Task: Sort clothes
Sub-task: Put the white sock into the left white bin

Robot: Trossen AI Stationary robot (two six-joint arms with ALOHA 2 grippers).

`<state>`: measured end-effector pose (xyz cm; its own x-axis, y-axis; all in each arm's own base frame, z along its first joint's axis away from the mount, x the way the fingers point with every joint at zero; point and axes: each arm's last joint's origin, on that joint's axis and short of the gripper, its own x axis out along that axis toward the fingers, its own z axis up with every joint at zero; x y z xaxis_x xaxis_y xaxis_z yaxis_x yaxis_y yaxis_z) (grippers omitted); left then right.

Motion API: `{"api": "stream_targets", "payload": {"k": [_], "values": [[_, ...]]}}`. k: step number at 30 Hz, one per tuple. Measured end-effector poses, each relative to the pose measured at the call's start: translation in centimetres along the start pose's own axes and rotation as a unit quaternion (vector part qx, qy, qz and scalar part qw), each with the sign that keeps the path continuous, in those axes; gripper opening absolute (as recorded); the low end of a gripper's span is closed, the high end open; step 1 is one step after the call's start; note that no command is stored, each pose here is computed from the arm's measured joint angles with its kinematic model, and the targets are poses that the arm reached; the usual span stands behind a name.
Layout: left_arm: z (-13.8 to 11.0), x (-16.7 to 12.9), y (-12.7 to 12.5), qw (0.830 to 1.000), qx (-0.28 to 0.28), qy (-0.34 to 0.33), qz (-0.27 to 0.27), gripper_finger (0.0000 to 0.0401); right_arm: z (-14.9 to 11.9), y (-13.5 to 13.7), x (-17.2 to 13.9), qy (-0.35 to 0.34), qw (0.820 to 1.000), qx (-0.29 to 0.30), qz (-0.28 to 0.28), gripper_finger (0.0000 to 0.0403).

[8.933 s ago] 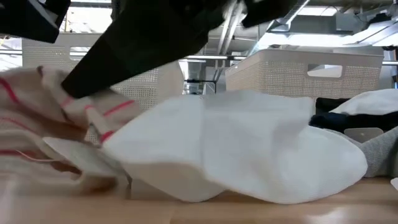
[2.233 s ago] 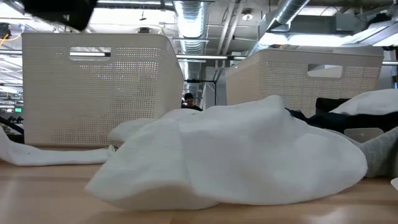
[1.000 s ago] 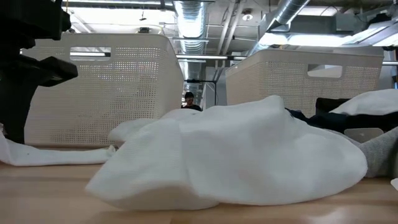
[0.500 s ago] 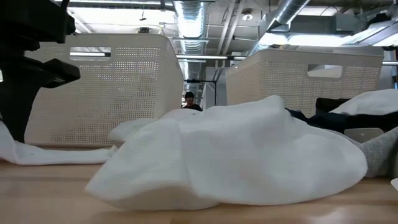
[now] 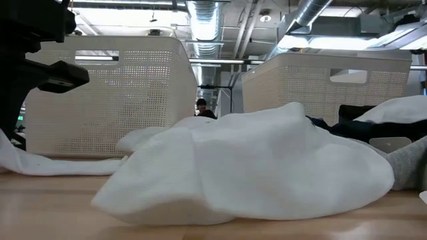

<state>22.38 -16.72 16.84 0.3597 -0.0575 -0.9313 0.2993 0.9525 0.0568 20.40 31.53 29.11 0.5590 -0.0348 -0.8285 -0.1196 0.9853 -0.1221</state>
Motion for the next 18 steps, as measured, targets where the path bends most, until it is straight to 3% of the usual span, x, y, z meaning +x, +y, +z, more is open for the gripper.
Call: {"api": "stream_targets", "payload": {"k": [18], "values": [[1.2, -0.5, -0.3, 0.999, 0.027, -0.038, -0.006, 0.0002, -1.6, -0.8, 8.6, -0.085, 0.996, 0.016, -0.001, 0.014]]}}
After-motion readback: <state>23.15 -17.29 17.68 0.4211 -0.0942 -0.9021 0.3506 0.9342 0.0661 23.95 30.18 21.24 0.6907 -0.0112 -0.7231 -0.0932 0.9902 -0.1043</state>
